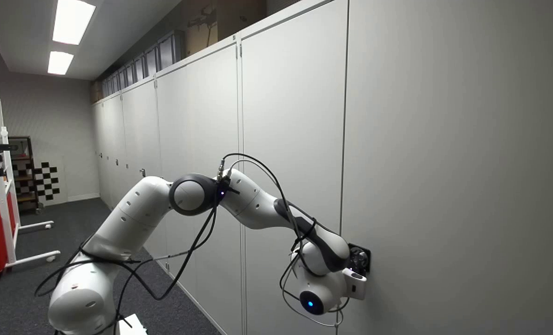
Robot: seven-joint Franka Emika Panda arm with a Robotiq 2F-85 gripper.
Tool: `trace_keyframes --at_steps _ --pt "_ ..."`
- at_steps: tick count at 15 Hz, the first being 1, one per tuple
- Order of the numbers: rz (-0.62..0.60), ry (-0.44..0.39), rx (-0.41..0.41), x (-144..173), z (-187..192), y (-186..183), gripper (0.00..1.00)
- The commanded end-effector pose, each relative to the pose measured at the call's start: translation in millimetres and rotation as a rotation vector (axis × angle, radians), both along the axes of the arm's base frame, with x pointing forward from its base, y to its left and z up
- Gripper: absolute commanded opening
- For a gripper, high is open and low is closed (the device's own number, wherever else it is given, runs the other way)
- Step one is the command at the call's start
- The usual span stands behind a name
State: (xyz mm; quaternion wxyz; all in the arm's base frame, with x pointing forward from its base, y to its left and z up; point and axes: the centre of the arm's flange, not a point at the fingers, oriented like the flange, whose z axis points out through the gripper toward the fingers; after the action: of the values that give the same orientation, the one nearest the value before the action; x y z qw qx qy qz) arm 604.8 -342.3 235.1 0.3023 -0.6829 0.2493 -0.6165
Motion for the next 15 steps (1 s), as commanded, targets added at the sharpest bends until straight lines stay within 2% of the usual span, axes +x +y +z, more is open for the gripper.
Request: trace_keyframes --at_steps 1,15 --pt "-0.041 -0.106 -0.082 28.3 8.0 -26.5 0.08" --pt "-0.014 -0.156 -0.212 26.6 6.7 -29.4 0.08"
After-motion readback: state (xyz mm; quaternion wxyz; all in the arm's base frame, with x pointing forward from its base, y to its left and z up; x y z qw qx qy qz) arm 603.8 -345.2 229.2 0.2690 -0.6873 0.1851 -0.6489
